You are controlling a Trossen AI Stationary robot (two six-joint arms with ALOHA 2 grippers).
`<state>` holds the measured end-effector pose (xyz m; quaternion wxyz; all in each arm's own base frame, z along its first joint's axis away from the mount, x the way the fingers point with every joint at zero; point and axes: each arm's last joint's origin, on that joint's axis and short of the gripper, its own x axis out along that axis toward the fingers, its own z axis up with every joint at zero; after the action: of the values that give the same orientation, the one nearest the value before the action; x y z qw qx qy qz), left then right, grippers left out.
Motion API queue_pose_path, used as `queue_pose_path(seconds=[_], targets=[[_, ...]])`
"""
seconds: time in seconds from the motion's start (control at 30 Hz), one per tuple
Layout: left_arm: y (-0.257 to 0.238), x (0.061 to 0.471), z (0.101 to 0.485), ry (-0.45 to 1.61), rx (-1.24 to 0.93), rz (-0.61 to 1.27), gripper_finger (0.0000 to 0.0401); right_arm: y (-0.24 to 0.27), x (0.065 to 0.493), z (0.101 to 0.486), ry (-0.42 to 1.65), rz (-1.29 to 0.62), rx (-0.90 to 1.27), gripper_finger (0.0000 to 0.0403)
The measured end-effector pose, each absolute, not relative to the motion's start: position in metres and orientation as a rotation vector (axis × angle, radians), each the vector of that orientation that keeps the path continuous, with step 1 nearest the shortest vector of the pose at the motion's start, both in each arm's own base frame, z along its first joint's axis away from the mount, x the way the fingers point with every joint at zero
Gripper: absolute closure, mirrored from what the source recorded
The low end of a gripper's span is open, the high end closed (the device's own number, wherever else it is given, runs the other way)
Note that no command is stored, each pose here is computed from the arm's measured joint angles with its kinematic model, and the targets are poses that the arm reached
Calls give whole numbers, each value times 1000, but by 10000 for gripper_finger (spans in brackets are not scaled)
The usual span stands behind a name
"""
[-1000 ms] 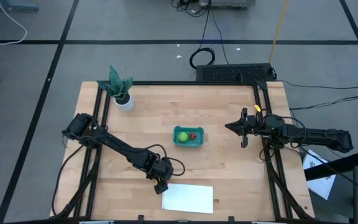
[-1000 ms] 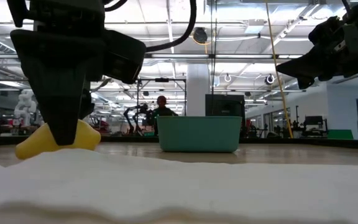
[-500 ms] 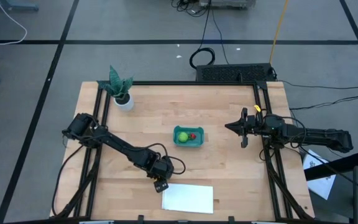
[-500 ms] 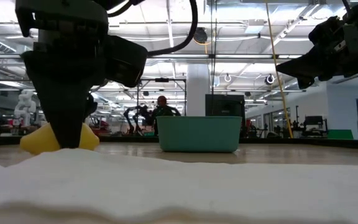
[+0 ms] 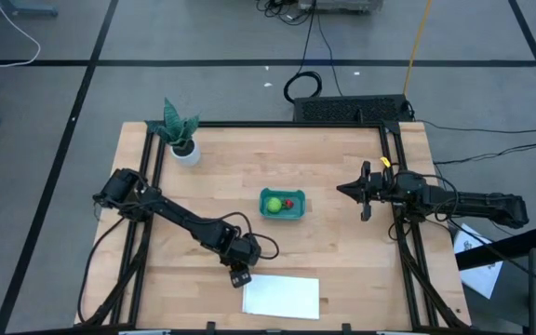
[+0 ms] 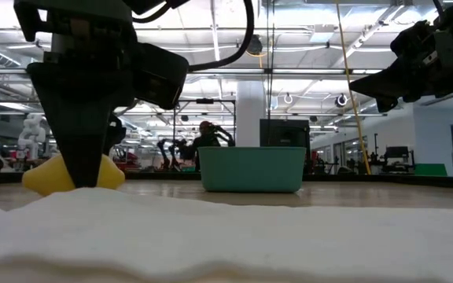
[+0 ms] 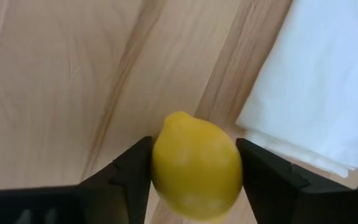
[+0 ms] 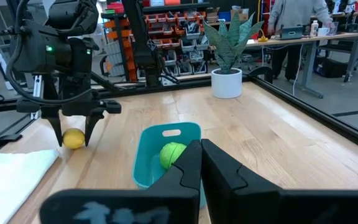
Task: Pick and placing Produce into tupperware
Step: Put the yellow lemon into the green bin
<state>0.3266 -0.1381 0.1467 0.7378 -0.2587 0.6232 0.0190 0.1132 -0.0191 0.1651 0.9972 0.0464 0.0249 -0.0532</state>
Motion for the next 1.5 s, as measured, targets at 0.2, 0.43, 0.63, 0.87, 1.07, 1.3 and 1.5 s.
queue_pose_path(seconds=[0.2, 0.43, 0.63, 0.87, 1.07, 1.3, 1.5], targets=[[-136, 327, 147, 1374, -558, 15, 205, -19, 113, 165, 50, -107, 97, 403], [-131, 327, 155, 1353, -517, -38, 193, -19, 113, 165, 50, -107, 100, 403], [-117, 325, 186, 1254, -497, -79, 197, -19, 113, 165, 50, -107, 100, 403], [-92, 307, 231, 1148, -424, -43, 196, -19, 113, 165, 50, -107, 99, 403], [-73, 290, 263, 1056, -367, -18, 190, -19, 113, 165, 54, -107, 99, 403], [-52, 276, 287, 969, -316, -19, 188, -19, 114, 164, 61, -107, 94, 403], [-36, 266, 297, 953, -219, -36, 188, -19, 114, 164, 66, -107, 81, 403]])
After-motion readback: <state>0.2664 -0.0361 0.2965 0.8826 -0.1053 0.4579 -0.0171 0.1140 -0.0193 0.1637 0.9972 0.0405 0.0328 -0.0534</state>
